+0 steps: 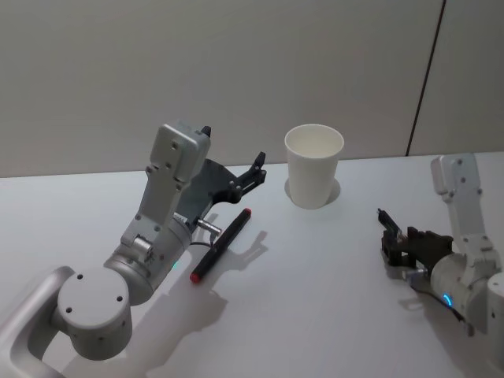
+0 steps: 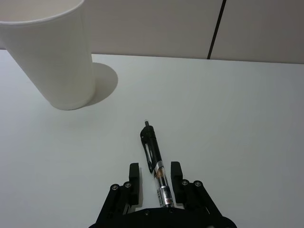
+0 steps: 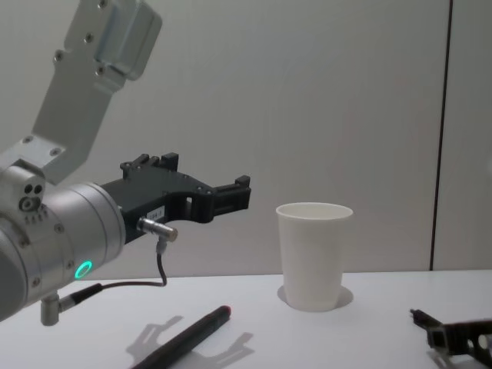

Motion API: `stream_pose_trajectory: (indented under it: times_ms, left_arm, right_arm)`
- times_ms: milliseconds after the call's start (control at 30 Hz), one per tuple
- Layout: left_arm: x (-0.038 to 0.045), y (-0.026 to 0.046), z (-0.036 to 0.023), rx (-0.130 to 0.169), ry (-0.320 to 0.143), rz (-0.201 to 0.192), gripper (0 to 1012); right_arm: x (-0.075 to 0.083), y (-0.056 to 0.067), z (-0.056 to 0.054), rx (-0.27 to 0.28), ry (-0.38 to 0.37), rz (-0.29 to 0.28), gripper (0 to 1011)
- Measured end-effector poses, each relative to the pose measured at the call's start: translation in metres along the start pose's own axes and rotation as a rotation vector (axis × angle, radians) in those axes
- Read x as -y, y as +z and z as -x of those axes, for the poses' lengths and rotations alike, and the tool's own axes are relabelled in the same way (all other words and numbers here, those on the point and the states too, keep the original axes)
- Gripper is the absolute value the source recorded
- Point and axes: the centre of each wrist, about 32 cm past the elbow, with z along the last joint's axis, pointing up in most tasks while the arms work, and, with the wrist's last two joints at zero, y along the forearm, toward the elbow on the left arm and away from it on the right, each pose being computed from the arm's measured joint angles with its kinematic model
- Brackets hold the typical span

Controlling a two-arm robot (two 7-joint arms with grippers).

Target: Place the pen into the pen holder.

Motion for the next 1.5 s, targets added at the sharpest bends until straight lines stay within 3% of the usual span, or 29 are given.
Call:
stream_pose_trajectory:
  times_ms: [1500]
  left_arm:
    - [0.0000,0.0000,0.0000,0.000,0.000,0.000,1001]
  right_arm:
    - [-0.0008,-0.0003,-0.0029,-0.005,-0.065,-0.012,132]
